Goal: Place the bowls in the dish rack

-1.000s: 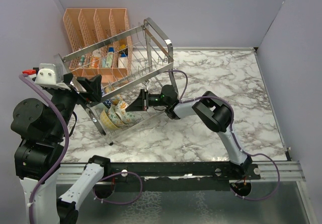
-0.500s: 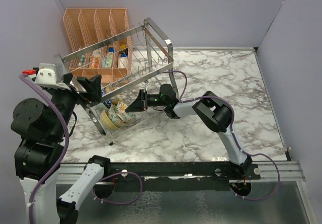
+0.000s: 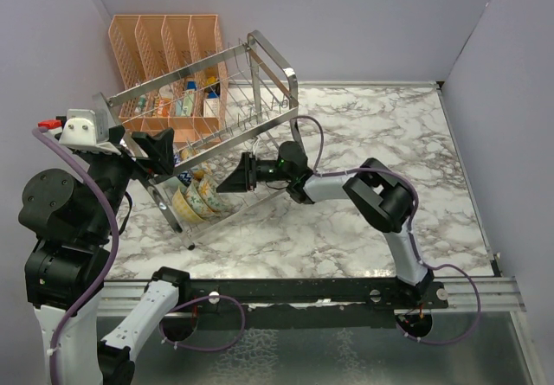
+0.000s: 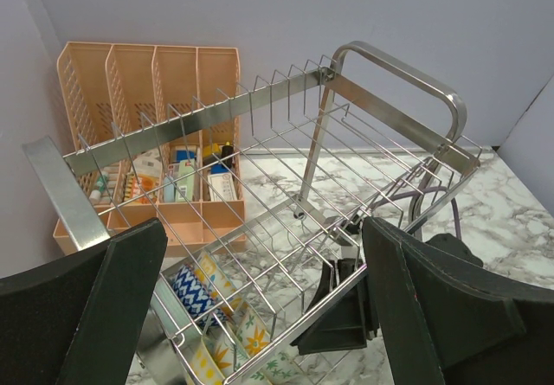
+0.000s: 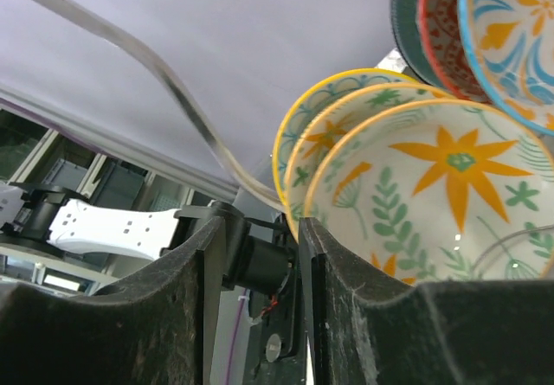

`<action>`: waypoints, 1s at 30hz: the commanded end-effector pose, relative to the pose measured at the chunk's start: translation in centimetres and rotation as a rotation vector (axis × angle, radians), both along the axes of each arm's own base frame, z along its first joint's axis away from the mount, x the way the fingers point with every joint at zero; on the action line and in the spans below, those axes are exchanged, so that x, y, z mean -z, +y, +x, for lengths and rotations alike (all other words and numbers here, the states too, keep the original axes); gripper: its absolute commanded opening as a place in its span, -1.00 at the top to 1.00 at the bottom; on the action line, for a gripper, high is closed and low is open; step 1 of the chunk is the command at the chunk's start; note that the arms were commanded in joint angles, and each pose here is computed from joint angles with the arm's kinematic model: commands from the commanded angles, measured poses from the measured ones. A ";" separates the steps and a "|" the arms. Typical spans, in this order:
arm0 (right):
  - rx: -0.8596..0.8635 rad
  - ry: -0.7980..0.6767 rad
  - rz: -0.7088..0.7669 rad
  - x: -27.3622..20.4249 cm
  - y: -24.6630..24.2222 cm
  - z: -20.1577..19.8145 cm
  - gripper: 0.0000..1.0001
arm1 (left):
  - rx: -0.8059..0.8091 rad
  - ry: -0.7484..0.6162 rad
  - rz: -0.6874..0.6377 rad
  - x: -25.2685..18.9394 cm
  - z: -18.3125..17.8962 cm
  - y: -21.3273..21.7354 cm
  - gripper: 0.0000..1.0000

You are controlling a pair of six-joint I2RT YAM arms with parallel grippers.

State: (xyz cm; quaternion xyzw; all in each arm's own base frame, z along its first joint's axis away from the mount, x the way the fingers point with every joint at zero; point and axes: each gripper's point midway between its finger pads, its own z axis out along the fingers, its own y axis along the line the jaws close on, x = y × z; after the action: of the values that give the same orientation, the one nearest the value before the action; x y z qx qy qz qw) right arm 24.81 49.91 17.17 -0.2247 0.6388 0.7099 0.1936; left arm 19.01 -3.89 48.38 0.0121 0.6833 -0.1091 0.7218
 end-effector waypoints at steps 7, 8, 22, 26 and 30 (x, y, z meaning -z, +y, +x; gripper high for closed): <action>-0.038 -0.048 0.037 -3.3 -2.1 -3.8 0.21 | -0.005 0.007 -0.012 0.0 0.0 0.0 -0.99; -0.040 -0.048 0.030 -3.2 -2.4 -4.3 0.21 | -0.004 0.007 -0.014 0.0 0.0 0.0 -0.99; 0.158 -0.172 -0.413 1.3 -11.0 -8.2 0.21 | 0.031 0.058 -0.053 0.7 1.0 -1.1 -0.99; 0.297 -0.183 -0.611 3.6 -15.8 -7.9 0.18 | 0.002 0.150 -0.089 2.4 2.6 -1.2 -0.98; 0.456 -0.196 -0.746 4.8 -20.3 -7.3 0.10 | -0.021 0.260 -0.108 4.7 4.2 -1.5 -0.99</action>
State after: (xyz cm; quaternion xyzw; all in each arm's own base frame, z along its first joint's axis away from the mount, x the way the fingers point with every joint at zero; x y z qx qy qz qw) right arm 16.23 35.81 17.28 -0.2380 0.7836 0.4970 0.2869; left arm 22.00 -5.05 45.77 -0.0204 0.7311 -0.1328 0.6689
